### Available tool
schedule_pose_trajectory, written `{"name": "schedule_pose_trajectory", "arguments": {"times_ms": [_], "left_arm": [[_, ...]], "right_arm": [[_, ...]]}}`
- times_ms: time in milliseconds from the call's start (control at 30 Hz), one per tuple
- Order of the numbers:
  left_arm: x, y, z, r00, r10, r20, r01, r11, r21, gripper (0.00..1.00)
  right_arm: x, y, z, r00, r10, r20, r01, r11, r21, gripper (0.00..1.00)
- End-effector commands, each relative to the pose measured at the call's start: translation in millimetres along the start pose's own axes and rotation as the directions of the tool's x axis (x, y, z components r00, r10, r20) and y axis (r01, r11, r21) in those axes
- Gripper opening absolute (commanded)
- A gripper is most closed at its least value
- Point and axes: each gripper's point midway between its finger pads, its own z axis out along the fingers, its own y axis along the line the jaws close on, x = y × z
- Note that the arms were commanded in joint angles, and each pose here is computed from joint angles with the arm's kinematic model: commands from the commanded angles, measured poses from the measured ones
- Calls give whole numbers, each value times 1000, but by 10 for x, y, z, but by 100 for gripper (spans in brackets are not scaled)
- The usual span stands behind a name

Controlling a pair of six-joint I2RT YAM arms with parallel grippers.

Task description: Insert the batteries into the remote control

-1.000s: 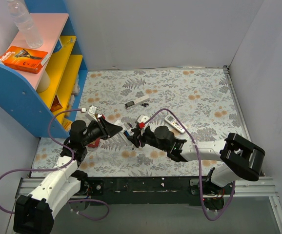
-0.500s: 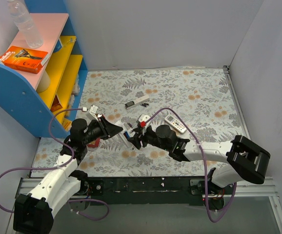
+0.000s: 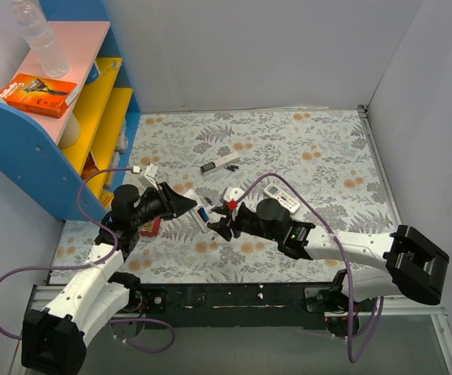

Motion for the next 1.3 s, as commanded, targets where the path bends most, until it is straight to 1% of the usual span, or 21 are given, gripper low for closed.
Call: {"name": "schedule_pose_trajectory", "arguments": {"times_ms": [0, 67, 133, 267, 300, 433, 700, 1167, 1267], "left_arm": [[-50, -260, -24, 996, 78, -40, -74, 992, 97, 0], [-7, -263, -23, 993, 93, -70, -85, 990, 109, 0], [-3, -315, -28, 990, 109, -87, -97, 986, 133, 0], [39, -367, -52, 985, 122, -123, -102, 982, 160, 0], [43, -377, -53, 984, 124, -128, -102, 981, 165, 0], [62, -424, -66, 980, 131, -148, -102, 977, 190, 0], [70, -456, -75, 977, 139, -163, -104, 973, 205, 0], [98, -486, -101, 974, 145, -172, -104, 969, 224, 0], [90, -501, -106, 974, 149, -170, -108, 968, 228, 0]], "right_arm": [[-410, 9, -72, 982, -174, 78, 177, 984, -32, 55], [-432, -43, -101, 970, -233, 74, 236, 971, -29, 51], [-476, -53, -139, 961, -263, 83, 267, 963, -45, 46], [-533, -55, -150, 933, -351, 83, 358, 930, -83, 42], [-535, -20, -143, 928, -362, 86, 370, 923, -109, 41], [-584, 58, -108, 913, -398, 95, 409, 897, -167, 34], [-585, 159, -78, 906, -412, 95, 423, 874, -240, 32], [-582, 163, 7, 905, -417, 81, 423, 868, -260, 30], [-537, 164, 32, 907, -415, 67, 417, 867, -272, 27]]}}
